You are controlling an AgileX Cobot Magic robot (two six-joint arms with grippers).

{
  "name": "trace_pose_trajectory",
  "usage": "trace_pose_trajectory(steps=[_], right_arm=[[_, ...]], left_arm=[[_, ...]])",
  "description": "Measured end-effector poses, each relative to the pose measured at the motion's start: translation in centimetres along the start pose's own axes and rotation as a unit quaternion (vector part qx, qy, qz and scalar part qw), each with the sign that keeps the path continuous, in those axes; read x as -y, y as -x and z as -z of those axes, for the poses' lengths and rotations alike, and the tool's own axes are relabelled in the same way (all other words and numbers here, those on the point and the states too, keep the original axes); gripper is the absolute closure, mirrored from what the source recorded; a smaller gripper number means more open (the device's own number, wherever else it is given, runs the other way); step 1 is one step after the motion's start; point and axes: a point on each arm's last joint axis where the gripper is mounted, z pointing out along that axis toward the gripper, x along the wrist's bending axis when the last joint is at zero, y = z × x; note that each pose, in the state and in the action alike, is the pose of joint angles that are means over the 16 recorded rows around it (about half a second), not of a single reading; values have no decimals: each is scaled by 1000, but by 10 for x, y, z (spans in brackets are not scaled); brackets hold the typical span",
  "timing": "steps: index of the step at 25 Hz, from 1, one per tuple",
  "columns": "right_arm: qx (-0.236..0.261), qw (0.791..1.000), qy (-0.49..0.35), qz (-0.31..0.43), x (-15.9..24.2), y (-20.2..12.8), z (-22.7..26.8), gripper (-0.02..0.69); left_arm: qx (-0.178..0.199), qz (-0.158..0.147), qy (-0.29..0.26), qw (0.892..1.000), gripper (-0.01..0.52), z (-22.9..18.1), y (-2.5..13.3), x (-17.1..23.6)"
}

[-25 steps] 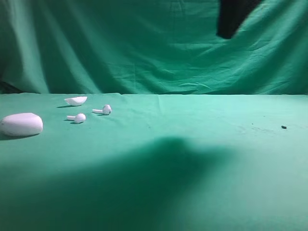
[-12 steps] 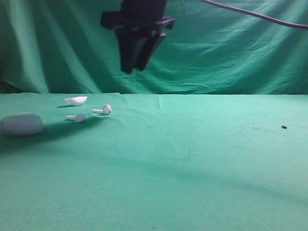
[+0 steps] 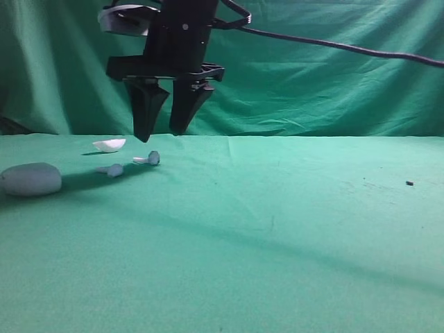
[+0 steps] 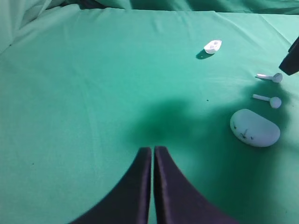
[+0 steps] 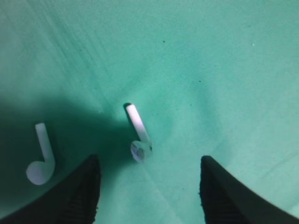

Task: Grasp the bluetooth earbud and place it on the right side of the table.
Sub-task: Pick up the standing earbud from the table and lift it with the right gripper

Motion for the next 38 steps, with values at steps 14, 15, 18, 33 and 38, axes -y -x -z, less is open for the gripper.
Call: trace_pose_trajectory(steps=[14,15,18,33,38], right_arm=[[-2,1000,9,-4,0,-2,-29,250],[-1,1000,9,-4,0,-2,-30,250],[-2,1000,10,-4,1,-2,-32,261],[-12,1000,-3,-8,3,-3,-32,541],[-13,1000,-5,-7,2,-3,-30,579]], left_arm=[[0,0,0,1000,514,0,0,0],[0,0,0,1000,514,0,0,0],[0,0,0,1000,514,0,0,0],[0,0,0,1000,514,0,0,0],[0,0,0,1000,514,0,0,0]])
